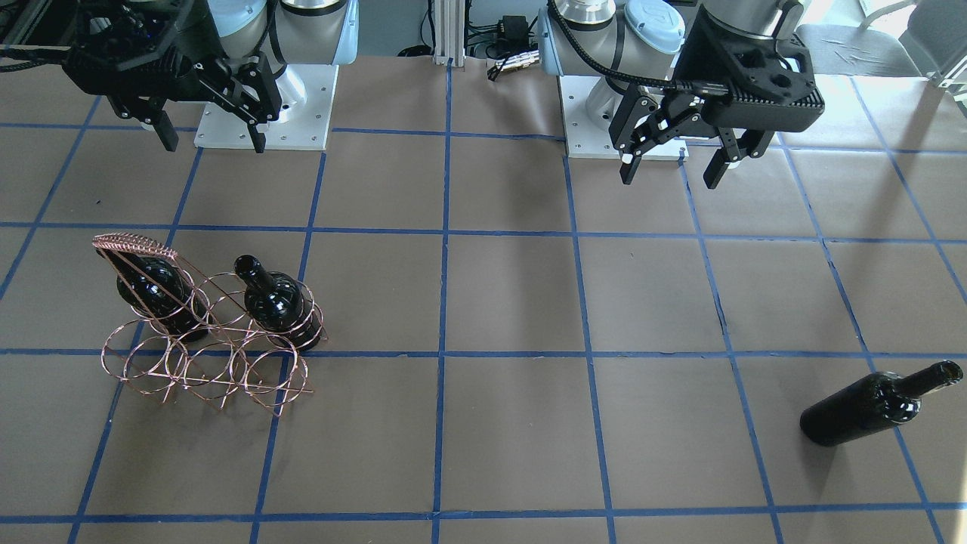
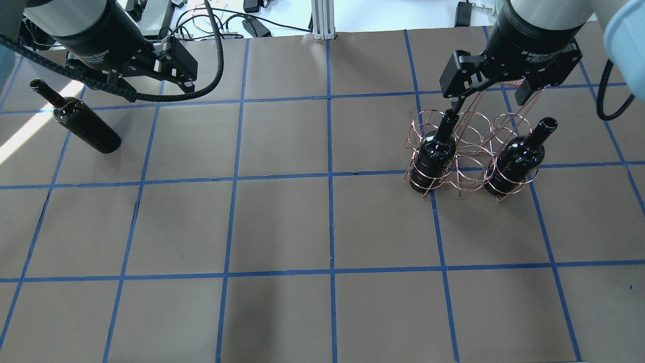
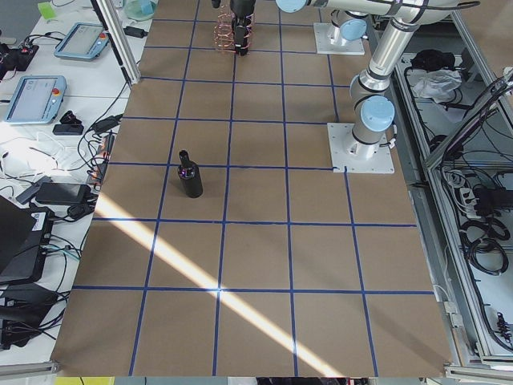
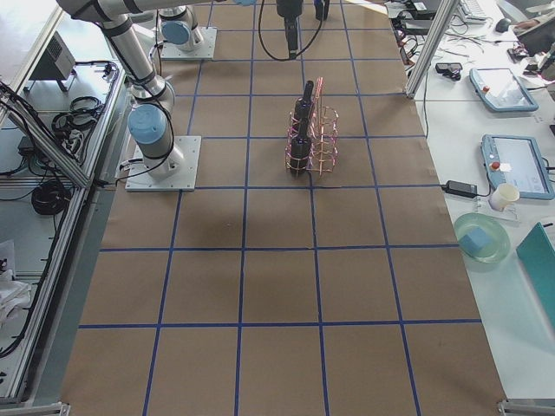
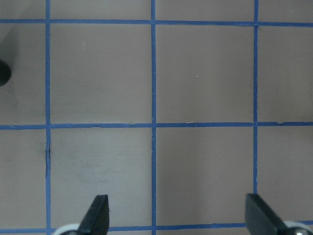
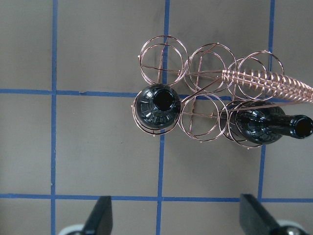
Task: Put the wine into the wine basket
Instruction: 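Reach the left gripper to the lying dark bottle's neck and grasp it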
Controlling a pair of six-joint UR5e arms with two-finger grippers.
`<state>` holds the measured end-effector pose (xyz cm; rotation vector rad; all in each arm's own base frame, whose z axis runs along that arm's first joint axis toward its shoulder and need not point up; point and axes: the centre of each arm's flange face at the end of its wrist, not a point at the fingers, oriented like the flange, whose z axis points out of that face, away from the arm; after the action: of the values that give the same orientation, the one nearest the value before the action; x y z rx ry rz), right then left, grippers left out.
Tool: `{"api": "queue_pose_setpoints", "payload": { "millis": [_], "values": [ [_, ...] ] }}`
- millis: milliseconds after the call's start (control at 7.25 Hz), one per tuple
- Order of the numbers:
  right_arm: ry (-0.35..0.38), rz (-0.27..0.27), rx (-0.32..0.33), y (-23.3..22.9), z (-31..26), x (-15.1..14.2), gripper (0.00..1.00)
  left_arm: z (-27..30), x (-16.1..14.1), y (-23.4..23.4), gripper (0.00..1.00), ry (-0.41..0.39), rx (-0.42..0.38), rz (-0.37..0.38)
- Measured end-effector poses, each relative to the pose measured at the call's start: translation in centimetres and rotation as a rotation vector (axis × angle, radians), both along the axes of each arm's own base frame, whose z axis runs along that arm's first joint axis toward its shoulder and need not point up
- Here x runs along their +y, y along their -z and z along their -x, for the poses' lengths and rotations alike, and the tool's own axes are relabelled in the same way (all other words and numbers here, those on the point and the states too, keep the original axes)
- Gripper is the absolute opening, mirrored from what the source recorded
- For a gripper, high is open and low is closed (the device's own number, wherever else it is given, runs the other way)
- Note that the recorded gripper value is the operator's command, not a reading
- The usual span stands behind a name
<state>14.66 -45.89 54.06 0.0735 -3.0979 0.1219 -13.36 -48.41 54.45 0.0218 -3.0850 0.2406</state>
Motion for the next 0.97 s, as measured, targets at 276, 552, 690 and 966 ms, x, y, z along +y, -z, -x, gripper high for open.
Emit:
{"api": "queue_pose_setpoints", "payload": {
  "millis": [276,552,690,966],
  "values": [
    [-0.002,0.000,0.001,0.0,0.0,0.0,0.85,-0.2,-0.1,-0.1,1.00,-0.003,-0.003,0.003],
    [-0.002,-0.002,0.000,0.1,0.0,0.1,0.99,-3.4,-1.4,0.0,1.00,-0.044,-0.020,0.009],
    [-0.001,-0.003,0.001,0.1,0.0,0.1,0.99,-6.8,-2.4,-0.3,1.00,-0.068,-0.028,0.015],
    [-0.001,-0.007,0.001,0.2,0.0,0.2,1.00,-13.5,-5.7,0.7,1.00,-0.106,-0.041,-0.001]
  ]
}}
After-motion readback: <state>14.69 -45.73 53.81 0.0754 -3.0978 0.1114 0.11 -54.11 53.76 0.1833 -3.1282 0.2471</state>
